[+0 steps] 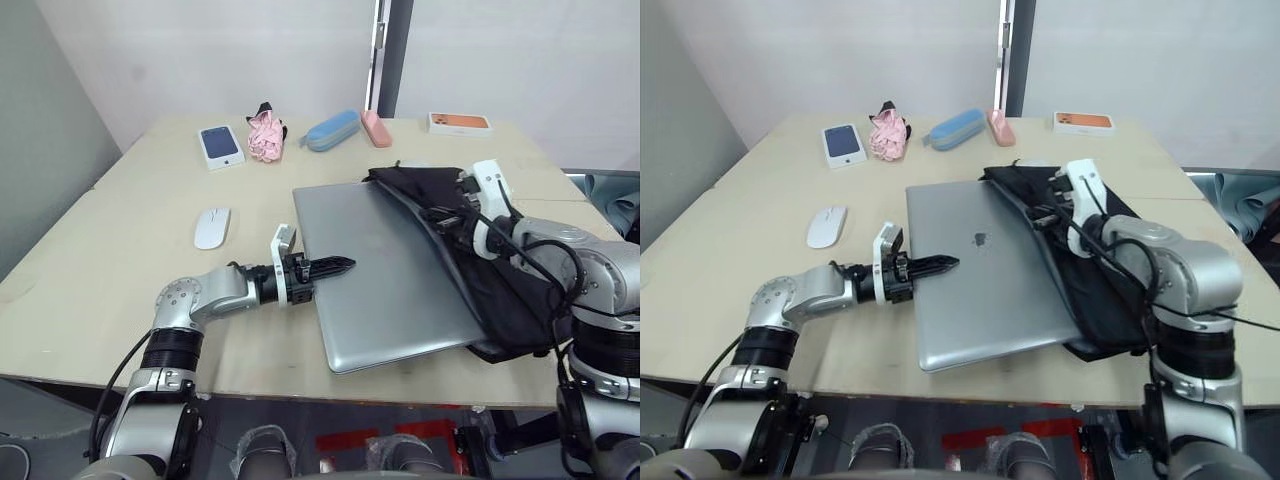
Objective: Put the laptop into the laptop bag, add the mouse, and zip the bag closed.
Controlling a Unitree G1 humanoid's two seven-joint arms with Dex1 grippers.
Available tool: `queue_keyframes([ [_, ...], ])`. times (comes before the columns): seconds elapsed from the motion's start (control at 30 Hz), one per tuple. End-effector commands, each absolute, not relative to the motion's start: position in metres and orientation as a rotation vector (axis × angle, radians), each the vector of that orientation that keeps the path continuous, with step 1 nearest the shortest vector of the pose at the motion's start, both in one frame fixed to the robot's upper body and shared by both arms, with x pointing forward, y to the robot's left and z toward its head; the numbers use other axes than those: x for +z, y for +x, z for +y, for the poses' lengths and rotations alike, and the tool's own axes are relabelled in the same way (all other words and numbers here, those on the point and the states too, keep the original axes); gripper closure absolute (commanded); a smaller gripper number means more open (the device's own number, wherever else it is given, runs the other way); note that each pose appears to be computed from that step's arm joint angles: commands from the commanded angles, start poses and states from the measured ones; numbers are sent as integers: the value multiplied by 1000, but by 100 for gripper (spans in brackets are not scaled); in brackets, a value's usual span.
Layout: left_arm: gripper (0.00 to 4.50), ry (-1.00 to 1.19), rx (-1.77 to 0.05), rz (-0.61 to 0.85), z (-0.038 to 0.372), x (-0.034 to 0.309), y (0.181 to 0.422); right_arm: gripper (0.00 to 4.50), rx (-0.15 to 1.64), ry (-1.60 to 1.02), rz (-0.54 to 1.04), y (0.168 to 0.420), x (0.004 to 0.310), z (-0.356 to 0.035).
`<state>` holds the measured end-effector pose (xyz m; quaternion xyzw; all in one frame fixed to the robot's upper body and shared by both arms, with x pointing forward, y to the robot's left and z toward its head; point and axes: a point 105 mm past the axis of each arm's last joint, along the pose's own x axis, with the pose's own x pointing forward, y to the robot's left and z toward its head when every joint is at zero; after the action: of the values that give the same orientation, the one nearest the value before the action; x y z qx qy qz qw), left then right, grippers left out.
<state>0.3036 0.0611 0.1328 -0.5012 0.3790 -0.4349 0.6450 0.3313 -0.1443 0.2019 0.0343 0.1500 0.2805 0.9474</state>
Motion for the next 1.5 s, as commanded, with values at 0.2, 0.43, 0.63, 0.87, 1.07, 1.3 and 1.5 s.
queue_keyframes([
  [0.2,416,-1147,-1064,737,58,163,301,448,605,219,234,321,219,-106],
  [0.43,416,-1132,-1060,727,58,164,300,448,621,341,272,319,213,-82],
  [0.63,416,-1056,-1043,755,53,155,298,448,648,401,286,318,213,-69],
  [0.87,416,-1008,-943,745,41,136,320,448,654,374,305,318,208,-73],
  [1.07,416,-1082,-882,693,27,138,345,448,654,358,293,318,211,-77],
  [1.3,416,-1133,-870,677,8,140,358,448,663,363,288,316,212,-73],
  [1.5,416,-1113,-855,602,5,148,363,448,663,370,273,316,215,-74],
])
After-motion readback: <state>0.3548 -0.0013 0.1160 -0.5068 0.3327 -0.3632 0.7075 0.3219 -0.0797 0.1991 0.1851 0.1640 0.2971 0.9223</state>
